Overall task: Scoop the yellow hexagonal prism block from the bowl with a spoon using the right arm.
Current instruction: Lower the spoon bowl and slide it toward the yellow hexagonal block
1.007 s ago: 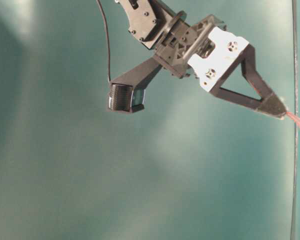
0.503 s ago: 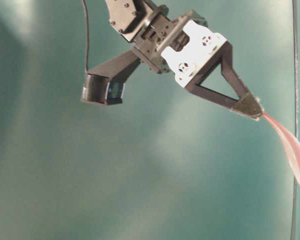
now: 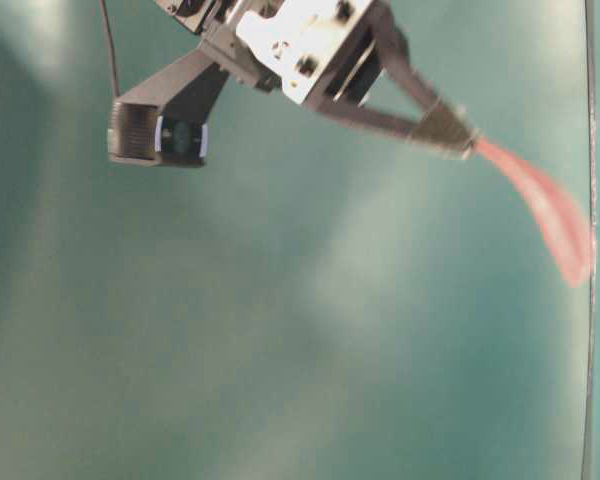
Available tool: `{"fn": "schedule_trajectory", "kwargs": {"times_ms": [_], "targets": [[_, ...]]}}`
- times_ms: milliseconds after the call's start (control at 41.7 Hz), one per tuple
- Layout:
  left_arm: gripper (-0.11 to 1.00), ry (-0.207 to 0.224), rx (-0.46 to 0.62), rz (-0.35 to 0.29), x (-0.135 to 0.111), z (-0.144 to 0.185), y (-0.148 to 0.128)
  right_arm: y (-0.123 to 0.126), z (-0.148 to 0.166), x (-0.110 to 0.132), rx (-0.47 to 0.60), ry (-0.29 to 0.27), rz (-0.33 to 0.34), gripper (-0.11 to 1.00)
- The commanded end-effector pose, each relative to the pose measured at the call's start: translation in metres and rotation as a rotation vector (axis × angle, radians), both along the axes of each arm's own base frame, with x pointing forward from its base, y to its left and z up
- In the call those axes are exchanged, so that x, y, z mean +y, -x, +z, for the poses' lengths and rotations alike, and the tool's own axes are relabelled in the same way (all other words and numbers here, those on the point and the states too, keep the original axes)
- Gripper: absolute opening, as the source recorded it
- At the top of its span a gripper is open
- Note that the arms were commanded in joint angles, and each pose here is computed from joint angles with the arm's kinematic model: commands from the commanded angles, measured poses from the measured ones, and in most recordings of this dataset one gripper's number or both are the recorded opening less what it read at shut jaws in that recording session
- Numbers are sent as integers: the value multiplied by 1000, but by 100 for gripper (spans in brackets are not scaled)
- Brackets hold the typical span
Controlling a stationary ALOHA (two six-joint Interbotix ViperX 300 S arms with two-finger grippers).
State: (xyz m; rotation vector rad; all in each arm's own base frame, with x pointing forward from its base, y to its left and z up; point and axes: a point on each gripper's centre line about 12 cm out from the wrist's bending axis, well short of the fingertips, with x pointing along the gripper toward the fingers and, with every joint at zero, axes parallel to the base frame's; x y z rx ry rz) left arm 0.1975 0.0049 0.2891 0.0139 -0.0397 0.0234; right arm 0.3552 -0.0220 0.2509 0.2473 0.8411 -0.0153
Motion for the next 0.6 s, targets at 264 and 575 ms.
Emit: {"fn": "schedule_trajectory", "kwargs": {"times_ms": [264,575], "targets": [[1,-2,-20,2,1,9,-3,-3,4,-4,67,-38,-26,23],[1,-2,-18,1,0,9,-3,-12,-26,-9,154,-36,-53,23]]}}
